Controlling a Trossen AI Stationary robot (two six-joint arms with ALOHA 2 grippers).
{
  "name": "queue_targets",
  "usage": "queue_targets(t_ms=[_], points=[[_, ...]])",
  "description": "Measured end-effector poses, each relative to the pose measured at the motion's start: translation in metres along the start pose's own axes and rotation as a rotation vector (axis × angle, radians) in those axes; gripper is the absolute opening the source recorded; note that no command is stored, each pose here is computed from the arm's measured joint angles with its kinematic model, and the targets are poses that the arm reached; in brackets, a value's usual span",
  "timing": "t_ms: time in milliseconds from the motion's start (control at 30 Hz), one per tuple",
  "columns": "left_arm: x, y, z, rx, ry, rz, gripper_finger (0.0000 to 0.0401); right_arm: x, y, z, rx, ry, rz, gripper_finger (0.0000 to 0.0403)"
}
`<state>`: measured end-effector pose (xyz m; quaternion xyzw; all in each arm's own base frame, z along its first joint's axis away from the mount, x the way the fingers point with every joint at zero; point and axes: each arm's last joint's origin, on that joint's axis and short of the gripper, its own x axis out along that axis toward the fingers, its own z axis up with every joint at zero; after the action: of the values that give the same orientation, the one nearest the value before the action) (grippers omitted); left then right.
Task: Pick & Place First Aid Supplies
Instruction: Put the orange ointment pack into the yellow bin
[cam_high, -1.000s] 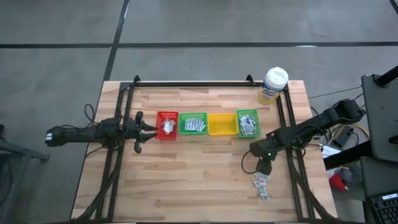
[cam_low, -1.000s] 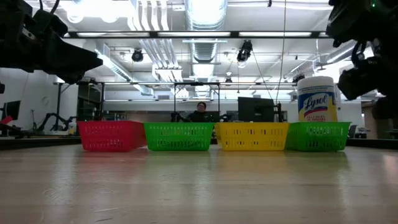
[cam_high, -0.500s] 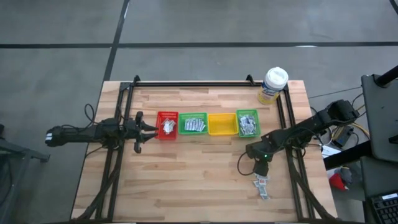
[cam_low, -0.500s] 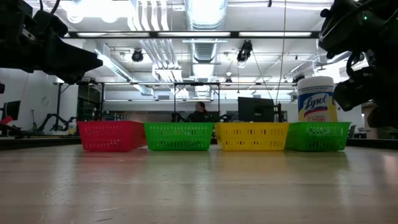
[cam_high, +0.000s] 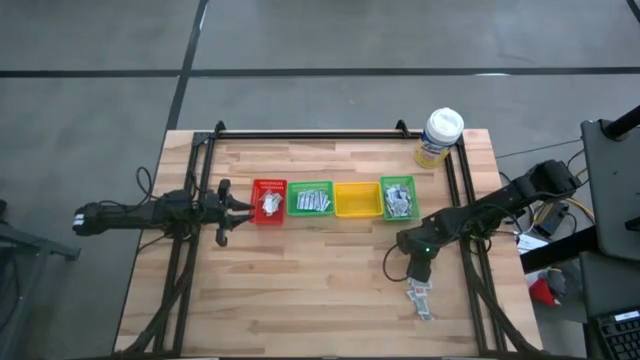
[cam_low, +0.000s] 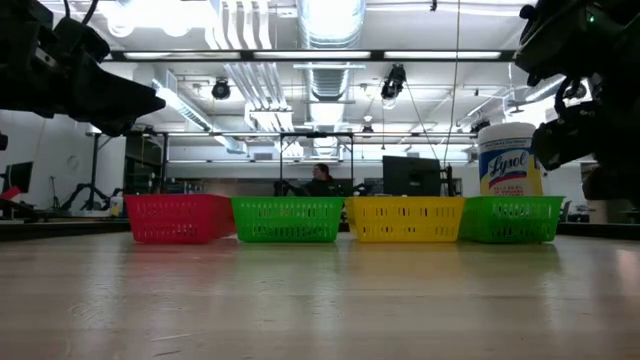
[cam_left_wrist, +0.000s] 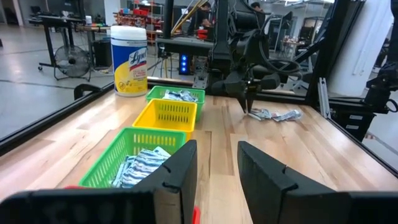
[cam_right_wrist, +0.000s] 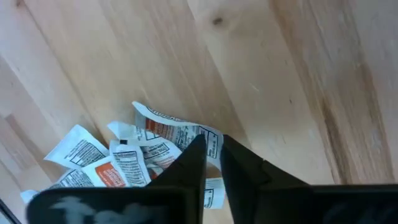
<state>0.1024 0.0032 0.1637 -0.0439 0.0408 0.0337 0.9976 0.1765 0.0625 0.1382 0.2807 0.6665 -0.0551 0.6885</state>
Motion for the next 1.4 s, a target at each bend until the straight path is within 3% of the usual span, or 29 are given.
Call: queue_targets(t_ms=[167, 367, 833, 1000, 1100, 1267, 1400], points=[[0.000, 0.000, 0.000, 0.000, 0.005, 0.000, 0.0113, 0.000, 0.000, 0.000, -0.001, -0.001, 0.000, 0.0014], [0.000, 0.000, -0.001, 0.000, 0.005, 0.000, 0.0113, -0.001, 0.000, 0.000, -0.002, -0.015, -0.010, 0.0008], [0.000, 0.000, 0.000, 0.000, 0.006, 0.000, 0.0113, -0.042, 0.039, 0.028, -0.181, -0.260, 0.017, 0.0008], [0.000, 0.000, -0.001, 0.000, 0.006, 0.000, 0.0113, -0.060, 0.057, 0.045, -0.290, -0.499, 0.032, 0.0008], [0.000, 0.000, -0.001, 0.000, 0.006, 0.000, 0.0113, -0.069, 0.063, 0.055, -0.289, -0.730, -0.043, 0.0008], [0.000, 0.000, 0.000, 0.000, 0.006, 0.000, 0.0113, -0.082, 0.059, 0.067, -0.125, -1.061, -0.308, 0.0008], [0.000, 0.000, 0.000, 0.000, 0.006, 0.000, 0.0113, -0.089, 0.043, 0.080, 0.030, -1.124, -0.363, 0.0008]])
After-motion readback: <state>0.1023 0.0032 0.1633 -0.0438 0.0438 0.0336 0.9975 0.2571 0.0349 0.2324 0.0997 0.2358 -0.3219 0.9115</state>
